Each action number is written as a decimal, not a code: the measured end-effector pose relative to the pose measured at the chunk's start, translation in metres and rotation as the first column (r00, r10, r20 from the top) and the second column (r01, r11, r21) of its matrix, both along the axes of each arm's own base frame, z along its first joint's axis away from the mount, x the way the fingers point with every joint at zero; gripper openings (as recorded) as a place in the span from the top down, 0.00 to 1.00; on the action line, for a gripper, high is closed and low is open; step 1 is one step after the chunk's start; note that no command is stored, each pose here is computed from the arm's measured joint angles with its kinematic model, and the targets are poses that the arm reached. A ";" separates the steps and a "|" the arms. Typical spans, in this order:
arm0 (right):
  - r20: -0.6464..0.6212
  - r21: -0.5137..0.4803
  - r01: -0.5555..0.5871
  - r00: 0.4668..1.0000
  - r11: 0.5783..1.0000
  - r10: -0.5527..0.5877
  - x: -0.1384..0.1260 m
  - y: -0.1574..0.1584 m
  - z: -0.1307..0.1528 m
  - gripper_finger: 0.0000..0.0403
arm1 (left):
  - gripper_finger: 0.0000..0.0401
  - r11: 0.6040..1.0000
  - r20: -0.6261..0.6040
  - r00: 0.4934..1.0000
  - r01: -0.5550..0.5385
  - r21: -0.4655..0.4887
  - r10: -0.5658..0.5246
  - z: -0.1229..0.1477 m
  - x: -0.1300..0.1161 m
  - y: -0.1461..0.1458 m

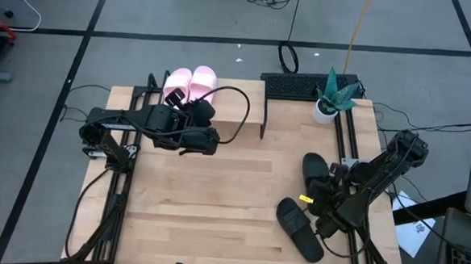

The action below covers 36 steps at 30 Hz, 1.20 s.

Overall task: Pick and place slides into the shelf
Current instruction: Put the right black slipper on the shelf

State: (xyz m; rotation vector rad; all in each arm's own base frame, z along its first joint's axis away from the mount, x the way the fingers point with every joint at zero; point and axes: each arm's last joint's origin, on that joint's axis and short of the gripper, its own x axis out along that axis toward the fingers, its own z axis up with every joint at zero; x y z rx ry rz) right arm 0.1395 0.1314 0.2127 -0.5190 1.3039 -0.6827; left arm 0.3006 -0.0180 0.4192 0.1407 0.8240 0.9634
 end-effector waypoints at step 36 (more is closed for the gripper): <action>0.241 -0.364 -0.263 0.900 0.894 0.363 0.167 -0.123 0.167 1.00 | 0.79 0.911 -0.295 0.895 -0.228 0.344 0.335 0.011 -0.024 0.117</action>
